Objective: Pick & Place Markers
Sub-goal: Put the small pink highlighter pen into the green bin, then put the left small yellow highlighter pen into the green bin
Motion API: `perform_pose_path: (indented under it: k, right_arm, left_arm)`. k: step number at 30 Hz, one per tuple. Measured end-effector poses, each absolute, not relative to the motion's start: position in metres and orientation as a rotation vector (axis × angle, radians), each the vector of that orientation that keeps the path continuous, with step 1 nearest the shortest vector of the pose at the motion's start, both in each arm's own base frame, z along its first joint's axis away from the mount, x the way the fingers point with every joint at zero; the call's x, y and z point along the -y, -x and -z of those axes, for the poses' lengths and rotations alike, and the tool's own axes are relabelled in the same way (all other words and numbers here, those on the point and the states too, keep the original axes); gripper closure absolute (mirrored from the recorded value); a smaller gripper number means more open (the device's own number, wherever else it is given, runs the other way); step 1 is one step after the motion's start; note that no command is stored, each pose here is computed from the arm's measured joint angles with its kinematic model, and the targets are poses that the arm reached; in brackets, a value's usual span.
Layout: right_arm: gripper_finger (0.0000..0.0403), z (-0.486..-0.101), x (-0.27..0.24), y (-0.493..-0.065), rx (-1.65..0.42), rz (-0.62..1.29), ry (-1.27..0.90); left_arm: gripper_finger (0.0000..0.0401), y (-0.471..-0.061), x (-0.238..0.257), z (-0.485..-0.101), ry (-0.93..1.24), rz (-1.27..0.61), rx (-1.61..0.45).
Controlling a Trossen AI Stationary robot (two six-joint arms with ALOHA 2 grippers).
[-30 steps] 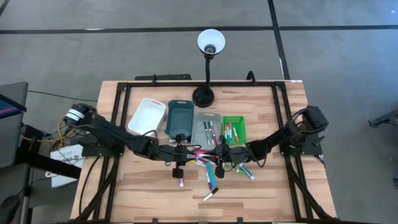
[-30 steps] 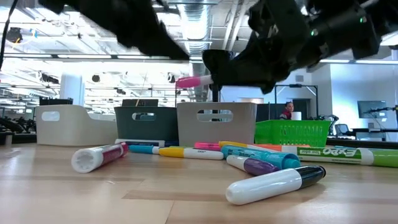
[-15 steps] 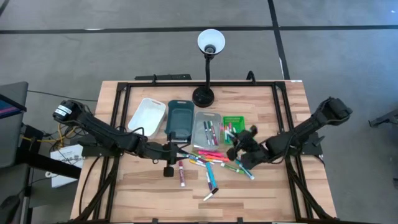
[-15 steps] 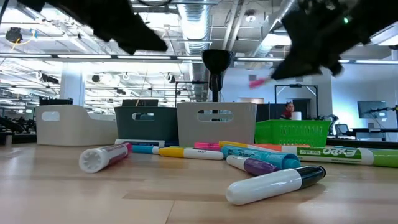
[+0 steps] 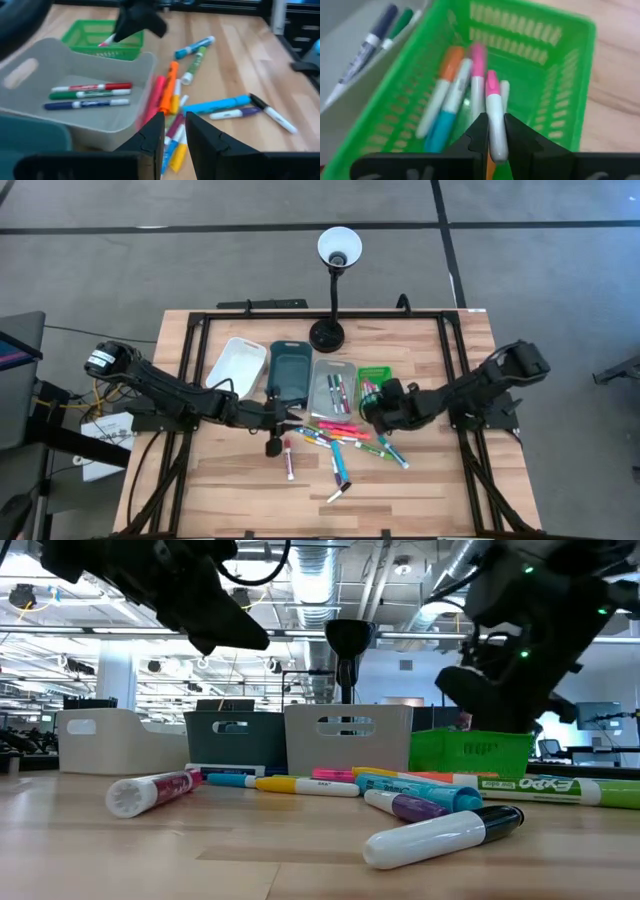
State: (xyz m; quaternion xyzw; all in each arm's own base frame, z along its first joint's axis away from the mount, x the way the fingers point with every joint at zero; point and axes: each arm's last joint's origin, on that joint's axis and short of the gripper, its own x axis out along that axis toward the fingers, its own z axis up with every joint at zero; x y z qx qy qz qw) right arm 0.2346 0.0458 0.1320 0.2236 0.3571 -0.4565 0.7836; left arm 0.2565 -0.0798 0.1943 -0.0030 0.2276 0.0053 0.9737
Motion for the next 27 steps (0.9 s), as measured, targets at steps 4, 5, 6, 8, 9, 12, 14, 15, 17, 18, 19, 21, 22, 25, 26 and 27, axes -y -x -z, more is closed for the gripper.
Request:
perform_pose_path:
  k: [4,5,6,8,9,12,14,15,17,18,19,21,22,25,26,27]
  right_arm:
    - [0.0362,-0.137,-0.042,-0.245,-0.812,0.943,-0.445]
    - [0.0359,-0.139,-0.042,-0.247,-0.816,0.932,-0.445]
    - [0.0355,-0.140,-0.042,-0.248,-0.824,0.922,-0.445]
    - [0.0346,-0.142,-0.041,-0.249,-0.836,0.912,-0.440]
    - [0.0341,-0.143,-0.041,-0.250,-0.839,0.906,-0.437]
    - [0.0326,-0.142,-0.041,-0.249,-0.864,0.896,-0.442]
    - [0.0315,-0.142,-0.041,-0.249,-0.875,0.889,-0.448]
    - [0.0310,-0.142,-0.041,-0.249,-0.876,0.888,-0.447]
    - [0.0297,-0.142,-0.041,-0.249,-0.875,0.888,-0.447]
    - [0.0291,-0.142,-0.041,-0.249,-0.875,0.887,-0.446]
    - [0.0284,-0.142,-0.041,-0.249,-0.875,0.884,-0.443]
    - [0.0270,-0.143,-0.041,-0.250,-0.870,0.875,-0.441]
    - [0.0263,-0.145,-0.041,-0.250,-0.863,0.871,-0.446]
    - [0.0244,-0.158,-0.042,-0.252,-0.834,0.848,-0.457]
    - [0.0239,-0.164,-0.042,-0.254,-0.821,0.831,-0.453]
    - [0.0234,-0.170,-0.043,-0.255,-0.806,0.811,-0.445]
  left_arm:
    - [0.0327,-0.257,0.081,-0.195,-0.012,0.034,-0.459]
    - [0.0327,-0.257,0.081,-0.195,-0.013,0.034,-0.460]
    - [0.0327,-0.257,0.081,-0.195,-0.013,0.034,-0.459]
    - [0.0327,-0.257,0.081,-0.195,-0.013,0.034,-0.459]
    - [0.0327,-0.257,0.081,-0.195,-0.013,0.035,-0.459]
    - [0.0327,-0.257,0.081,-0.195,-0.006,0.049,-0.461]
    - [0.0327,-0.257,0.082,-0.195,0.000,0.064,-0.462]
    - [0.0327,-0.257,0.082,-0.195,0.003,0.071,-0.459]
    - [0.0327,-0.260,0.084,-0.192,0.013,0.092,-0.448]
    - [0.0327,-0.262,0.086,-0.189,0.015,0.108,-0.449]
    - [0.0327,-0.266,0.088,-0.186,0.023,0.133,-0.437]
    - [0.0327,-0.274,0.092,-0.174,0.006,0.184,-0.425]
    - [0.0327,-0.278,0.094,-0.167,-0.015,0.207,-0.423]
    - [0.0327,-0.287,0.096,-0.141,-0.069,0.220,-0.463]
    - [0.0327,-0.289,0.094,-0.134,-0.076,0.214,-0.484]
    - [0.0327,-0.290,0.092,-0.127,-0.079,0.203,-0.505]
